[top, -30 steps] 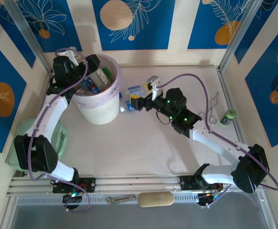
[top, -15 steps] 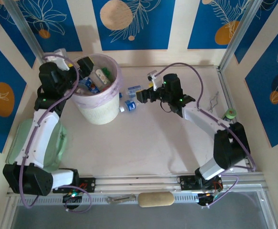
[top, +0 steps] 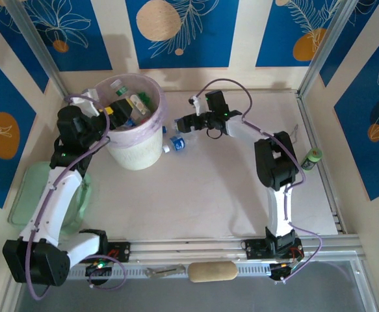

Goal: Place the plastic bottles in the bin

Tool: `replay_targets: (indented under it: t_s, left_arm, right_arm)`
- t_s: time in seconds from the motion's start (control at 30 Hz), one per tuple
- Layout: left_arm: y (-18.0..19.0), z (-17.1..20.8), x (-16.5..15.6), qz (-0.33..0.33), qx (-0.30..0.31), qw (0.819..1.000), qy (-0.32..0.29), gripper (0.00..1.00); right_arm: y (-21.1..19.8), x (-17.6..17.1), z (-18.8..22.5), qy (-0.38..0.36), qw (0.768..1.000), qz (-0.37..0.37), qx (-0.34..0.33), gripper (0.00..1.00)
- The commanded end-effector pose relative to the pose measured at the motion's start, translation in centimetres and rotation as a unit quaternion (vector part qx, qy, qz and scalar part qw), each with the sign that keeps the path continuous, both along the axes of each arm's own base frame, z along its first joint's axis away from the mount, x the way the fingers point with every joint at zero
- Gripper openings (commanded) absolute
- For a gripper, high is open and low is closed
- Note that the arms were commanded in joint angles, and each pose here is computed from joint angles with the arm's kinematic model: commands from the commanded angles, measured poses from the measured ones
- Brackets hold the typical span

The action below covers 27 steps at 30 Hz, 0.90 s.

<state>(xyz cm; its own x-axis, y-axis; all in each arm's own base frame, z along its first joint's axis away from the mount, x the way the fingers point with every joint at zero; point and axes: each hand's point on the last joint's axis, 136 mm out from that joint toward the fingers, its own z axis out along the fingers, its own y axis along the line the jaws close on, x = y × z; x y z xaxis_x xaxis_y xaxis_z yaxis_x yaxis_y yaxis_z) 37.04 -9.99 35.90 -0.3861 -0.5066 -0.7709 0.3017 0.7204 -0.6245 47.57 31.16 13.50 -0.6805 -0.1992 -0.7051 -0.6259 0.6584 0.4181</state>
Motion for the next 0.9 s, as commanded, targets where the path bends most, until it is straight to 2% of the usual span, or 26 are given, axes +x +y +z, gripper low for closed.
replay_targets:
  t_s: [0.0, 0.2, 0.53, 0.87]
  left_arm:
    - [-1.1, 0.2, -0.1, -0.032, -0.013, 0.999, -0.011, 1.0]
    - [-1.3, 1.7, -0.2, -0.042, 0.001, 0.999, -0.032, 1.0]
    - [-1.0, 4.8, -0.2, -0.031, 0.015, 0.997, -0.069, 1.0]
    - [-1.1, 4.7, 0.2, -0.035, 0.003, 0.997, -0.067, 1.0]
  right_arm:
    - [1.4, -0.7, -0.9, 0.035, 0.999, 0.021, -0.003, 0.9]
    - [2.0, -0.5, -2.8, 0.048, 0.998, 0.026, -0.022, 0.9]
    - [2.4, -2.2, -4.1, 0.047, 0.996, 0.045, -0.058, 0.9]
    - [1.8, -6.8, -4.1, 0.047, 0.992, 0.071, -0.092, 0.9]
